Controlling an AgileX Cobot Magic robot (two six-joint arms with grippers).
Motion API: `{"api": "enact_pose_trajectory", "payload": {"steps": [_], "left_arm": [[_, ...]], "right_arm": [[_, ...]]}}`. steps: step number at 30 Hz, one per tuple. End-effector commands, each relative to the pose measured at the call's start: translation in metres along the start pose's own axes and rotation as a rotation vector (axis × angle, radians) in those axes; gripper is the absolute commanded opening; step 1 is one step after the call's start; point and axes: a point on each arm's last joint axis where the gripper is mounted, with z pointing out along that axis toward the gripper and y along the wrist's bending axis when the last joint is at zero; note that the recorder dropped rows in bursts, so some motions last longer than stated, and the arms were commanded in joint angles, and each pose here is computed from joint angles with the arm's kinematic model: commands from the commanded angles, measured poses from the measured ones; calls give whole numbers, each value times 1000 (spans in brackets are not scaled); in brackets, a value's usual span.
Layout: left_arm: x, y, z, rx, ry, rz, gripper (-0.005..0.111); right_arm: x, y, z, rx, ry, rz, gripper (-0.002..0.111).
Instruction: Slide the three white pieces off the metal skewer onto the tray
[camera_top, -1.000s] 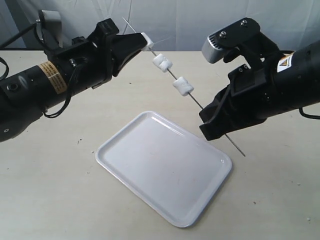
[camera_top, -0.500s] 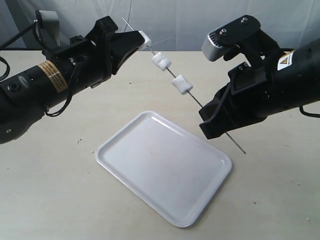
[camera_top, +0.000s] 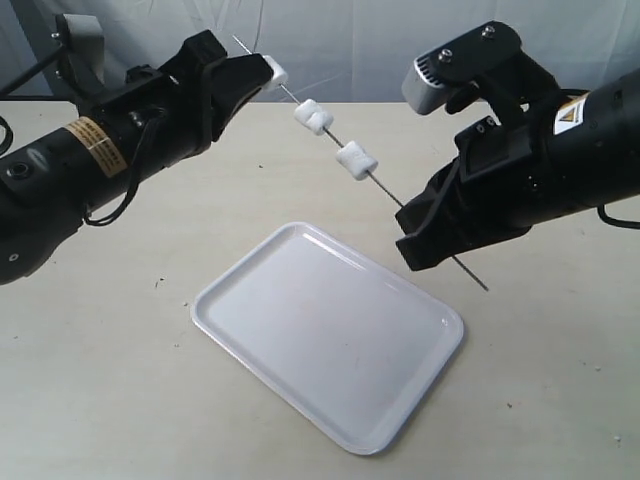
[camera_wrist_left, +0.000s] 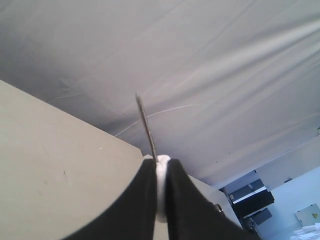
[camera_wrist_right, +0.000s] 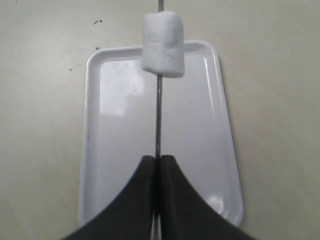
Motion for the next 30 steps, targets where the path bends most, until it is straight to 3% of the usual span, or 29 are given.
{"api": "enact_pose_trajectory", "payload": {"steps": [1, 13, 20, 23, 27, 30], "left_arm": [[-36, 15, -7, -55, -206, -80, 0], [-44, 20, -9, -78, -265, -111, 0], [-52, 18, -8, -98, -317, -46, 0], [-40, 21, -4, -144, -167, 31, 0], [-13, 48, -12, -441, 173, 170, 0], [1, 52, -17, -452, 324, 198, 0]], "right_arm": [[19, 3, 0, -39, 164, -38, -1], [21, 5, 3, -68, 193, -18, -1], [21, 5, 3, -69, 192, -20, -1], [21, -1, 3, -3, 190, -48, -1], [21, -24, 0, 259, 195, 17, -1], [20, -31, -2, 345, 181, 30, -1]]}}
